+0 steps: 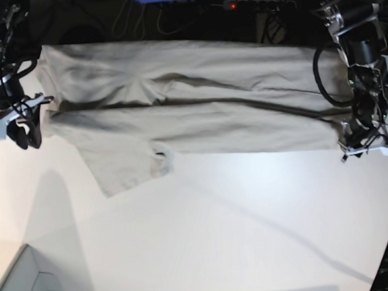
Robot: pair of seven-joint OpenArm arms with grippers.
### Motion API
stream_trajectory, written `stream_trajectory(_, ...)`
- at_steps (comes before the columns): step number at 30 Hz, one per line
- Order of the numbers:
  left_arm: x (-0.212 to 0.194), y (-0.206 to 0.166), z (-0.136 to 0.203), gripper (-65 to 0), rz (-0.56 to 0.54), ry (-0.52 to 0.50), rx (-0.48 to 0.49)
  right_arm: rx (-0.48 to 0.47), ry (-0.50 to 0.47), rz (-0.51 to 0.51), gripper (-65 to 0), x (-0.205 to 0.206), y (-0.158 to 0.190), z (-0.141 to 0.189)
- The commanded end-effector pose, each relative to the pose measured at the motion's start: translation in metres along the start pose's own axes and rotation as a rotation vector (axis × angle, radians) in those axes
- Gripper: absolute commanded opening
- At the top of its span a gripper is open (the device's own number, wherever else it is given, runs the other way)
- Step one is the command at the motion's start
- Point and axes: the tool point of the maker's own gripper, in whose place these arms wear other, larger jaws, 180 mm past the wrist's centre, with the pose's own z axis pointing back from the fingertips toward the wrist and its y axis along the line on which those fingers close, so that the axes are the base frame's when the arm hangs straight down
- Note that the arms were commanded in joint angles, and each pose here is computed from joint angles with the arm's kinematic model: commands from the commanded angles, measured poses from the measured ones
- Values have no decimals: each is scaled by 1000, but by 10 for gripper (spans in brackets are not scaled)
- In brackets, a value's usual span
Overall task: Layout the t-shirt on the table in an organized manner, then fold the t-shirt properly
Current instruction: 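Release the folded t-shirt and raise both grippers, then grasp the folded shirt's ends with both grippers and lift slightly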
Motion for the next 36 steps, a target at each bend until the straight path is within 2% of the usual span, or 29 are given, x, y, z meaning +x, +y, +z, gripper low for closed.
stream_trajectory(1, 24, -13, 1, -399, -16, -58, -31, 9, -75, 44, -457, 29, -6, 0)
stream_trajectory(2, 23, -15, 1, -404, -27, -65, -32, 10, -89, 53, -457, 35, -6, -1)
stream_trajectory(4, 22, -16, 0, -456, -45, -78, -34, 14, -115, 67, -457, 46, -5, -5)
stream_trajectory(6, 24, -16, 0, -548, -50, -98, -35, 37, -147, 81, -457, 61, 1, -15)
stream_trajectory(8, 22, -14, 0, -650, -55, -101, -31, 71, -106, 140, -456, 63, 7, -28)
stream_trajectory(13, 20, -11, 1, -650, -57, -99, -26, 160, 108, 210, -456, 41, 30, -85)
stream_trajectory(17, 24, -14, 2, -650, -59, -107, -33, 183, 217, 150, -446, 20, 31, -128)
stream_trajectory(22, 25, -17, 1, -650, -58, -110, -37, 252, 317, 101, -362, 2, 49, -164)
stream_trajectory(27, 25, -17, 1, -650, -58, -110, -37, 300, 327, 116, -302, 2, 68, -173)
stream_trajectory(31, 24, -15, 1, -650, -57, -107, -34, 348, 268, 127, -295, 9, 90, -178)
stream_trajectory(36, 24, -15, 1, -650, -57, -107, -34, 344, 249, 66, -295, 3, 92, -188)
